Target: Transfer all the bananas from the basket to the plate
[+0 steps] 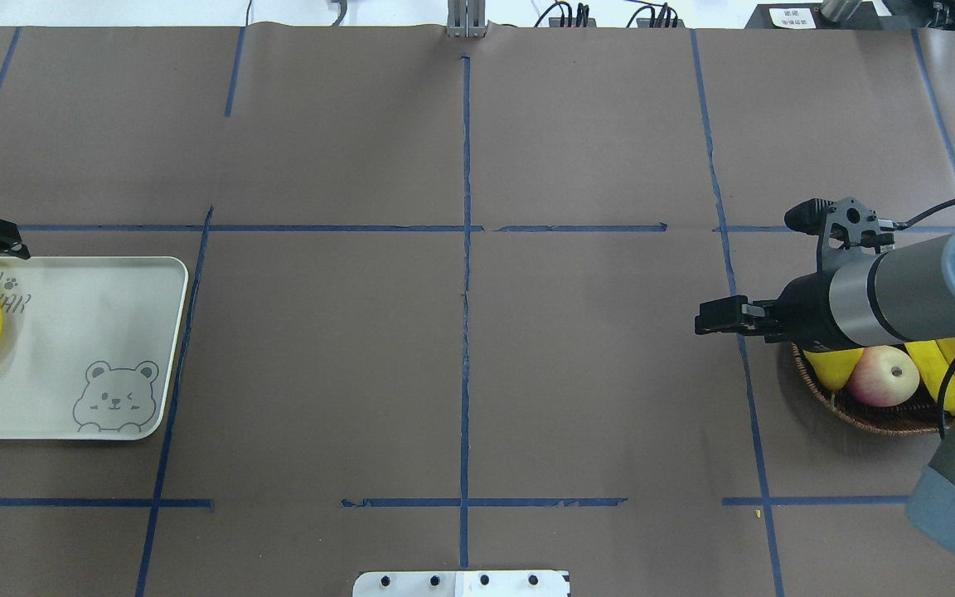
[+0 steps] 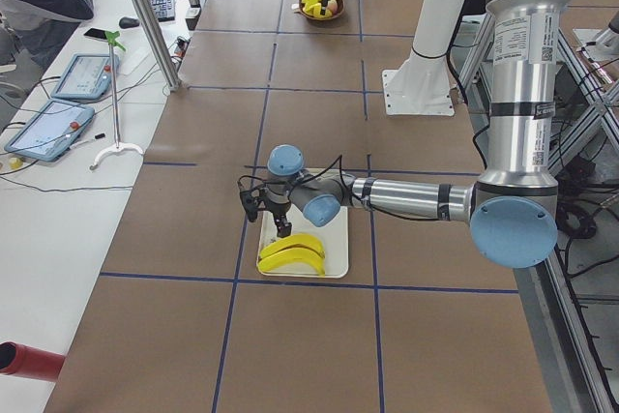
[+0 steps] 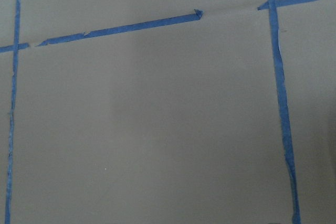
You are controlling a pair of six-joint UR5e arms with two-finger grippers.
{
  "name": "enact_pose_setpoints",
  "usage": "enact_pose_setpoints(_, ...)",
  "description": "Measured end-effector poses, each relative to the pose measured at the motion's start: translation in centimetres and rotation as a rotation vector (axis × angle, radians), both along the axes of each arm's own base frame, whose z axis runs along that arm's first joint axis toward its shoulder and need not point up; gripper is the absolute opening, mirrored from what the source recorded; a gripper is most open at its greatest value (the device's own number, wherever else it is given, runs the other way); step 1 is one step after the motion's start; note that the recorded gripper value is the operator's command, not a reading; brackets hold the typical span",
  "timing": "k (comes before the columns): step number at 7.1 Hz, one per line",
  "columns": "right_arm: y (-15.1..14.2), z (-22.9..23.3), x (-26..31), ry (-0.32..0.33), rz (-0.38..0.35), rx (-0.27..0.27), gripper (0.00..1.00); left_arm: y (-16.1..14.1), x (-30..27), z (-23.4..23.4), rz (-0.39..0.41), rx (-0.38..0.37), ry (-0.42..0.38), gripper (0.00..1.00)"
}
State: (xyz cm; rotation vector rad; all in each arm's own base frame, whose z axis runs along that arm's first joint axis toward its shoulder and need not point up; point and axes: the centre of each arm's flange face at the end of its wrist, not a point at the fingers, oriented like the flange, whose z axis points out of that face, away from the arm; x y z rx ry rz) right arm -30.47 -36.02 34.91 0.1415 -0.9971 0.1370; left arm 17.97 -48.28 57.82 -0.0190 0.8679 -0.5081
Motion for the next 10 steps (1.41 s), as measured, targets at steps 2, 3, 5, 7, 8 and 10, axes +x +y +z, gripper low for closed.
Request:
enact_pose_setpoints(2,-0.2,1.5,0.8,0.061,-0.031,0.028,1.0,1.0,4.4,-8.3,0.098,0.049,0.055,1.0)
enact_pose_setpoints(3,-0.2,3.1,1.9,0.11,-0.066,0.064,1.0,2.1,6.8,-10.9,0.148,0.071,0.071,1.0)
enact_pose_setpoints(5,-0.1,7.5,6.5,0.214,-0.148,0.147,1.0,2.8,8.6,-12.9,0.181,0.094,0.087,1.0)
enact_pose_setpoints(7,0.6,12.6,11.7,0.342,-0.249,0.239,1.0,3.2,9.5,-13.2,0.189,0.102,0.082,1.0)
enact_pose_setpoints(8,1.0,15.2,13.5,0.421,-0.286,0.269,1.0,3.3,9.8,-13.3,0.192,0.103,0.082,1.0)
enact_pose_setpoints(10,1.0,19.6,15.0,0.553,-0.314,0.283,1.0,3.4,10.0,-13.3,0.194,0.103,0.082,1.0)
